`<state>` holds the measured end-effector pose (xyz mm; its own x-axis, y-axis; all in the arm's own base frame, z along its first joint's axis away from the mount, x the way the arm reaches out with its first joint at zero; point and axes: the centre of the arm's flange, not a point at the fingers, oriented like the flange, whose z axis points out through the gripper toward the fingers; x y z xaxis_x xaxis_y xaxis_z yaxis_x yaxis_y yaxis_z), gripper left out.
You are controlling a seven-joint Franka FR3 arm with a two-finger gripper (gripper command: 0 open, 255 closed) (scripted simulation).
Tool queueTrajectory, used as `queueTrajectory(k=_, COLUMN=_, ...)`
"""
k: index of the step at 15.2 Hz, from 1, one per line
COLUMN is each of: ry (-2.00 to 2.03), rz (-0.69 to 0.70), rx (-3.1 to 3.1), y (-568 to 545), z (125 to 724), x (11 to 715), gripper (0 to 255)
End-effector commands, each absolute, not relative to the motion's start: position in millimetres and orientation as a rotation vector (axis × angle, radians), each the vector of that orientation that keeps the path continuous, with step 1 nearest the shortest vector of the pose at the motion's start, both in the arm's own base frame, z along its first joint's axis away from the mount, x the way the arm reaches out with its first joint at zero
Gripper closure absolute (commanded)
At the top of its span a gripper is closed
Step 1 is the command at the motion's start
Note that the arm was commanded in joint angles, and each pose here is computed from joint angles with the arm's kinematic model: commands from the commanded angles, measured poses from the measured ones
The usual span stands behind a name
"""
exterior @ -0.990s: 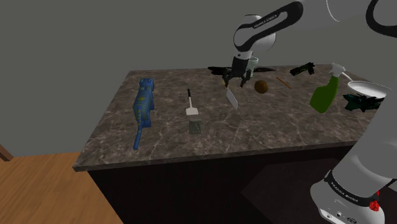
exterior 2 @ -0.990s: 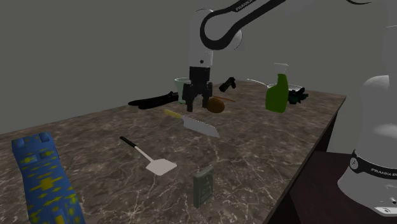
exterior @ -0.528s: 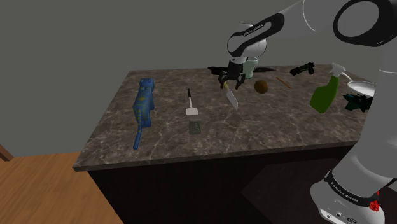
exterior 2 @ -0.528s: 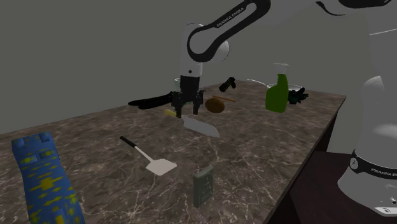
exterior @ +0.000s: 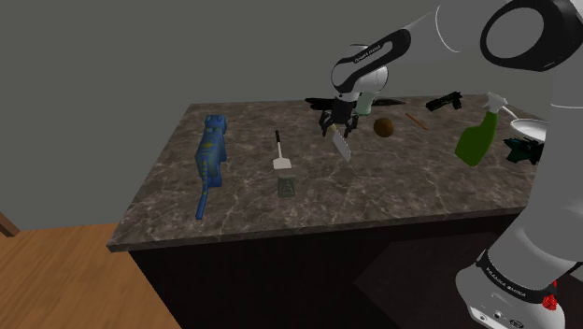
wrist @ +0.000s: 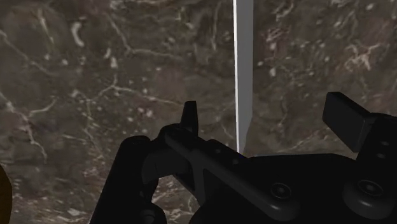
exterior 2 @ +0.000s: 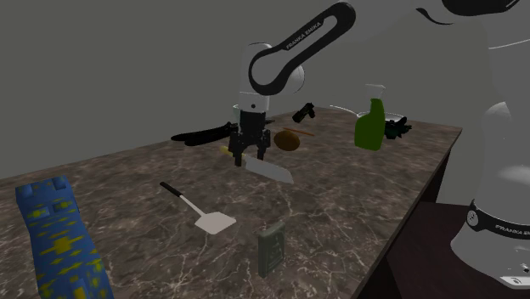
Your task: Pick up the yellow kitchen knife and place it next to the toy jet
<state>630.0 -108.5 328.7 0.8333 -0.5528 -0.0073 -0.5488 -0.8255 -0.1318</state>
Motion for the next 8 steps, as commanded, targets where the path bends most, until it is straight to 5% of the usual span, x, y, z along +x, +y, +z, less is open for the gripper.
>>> queueTrajectory(k=1, ry=0.870, rz=-0.047, rx=-2.884, y=-108.5, z=328.4, x=630.0, gripper=0)
queueTrajectory(k=4, ry=0.870, rz=-0.047, rx=-2.884, y=-108.5, z=328.4, x=630.0, gripper=0)
queueTrajectory(k=5, ry=0.870, rz=-0.047, rx=-2.884, y=-108.5, z=328.4, x=630.0, gripper=255)
queueTrajectory(k=8, ry=0.870, rz=-0.047, rx=-2.884, y=-108.5, z=328.4, x=630.0, gripper=255)
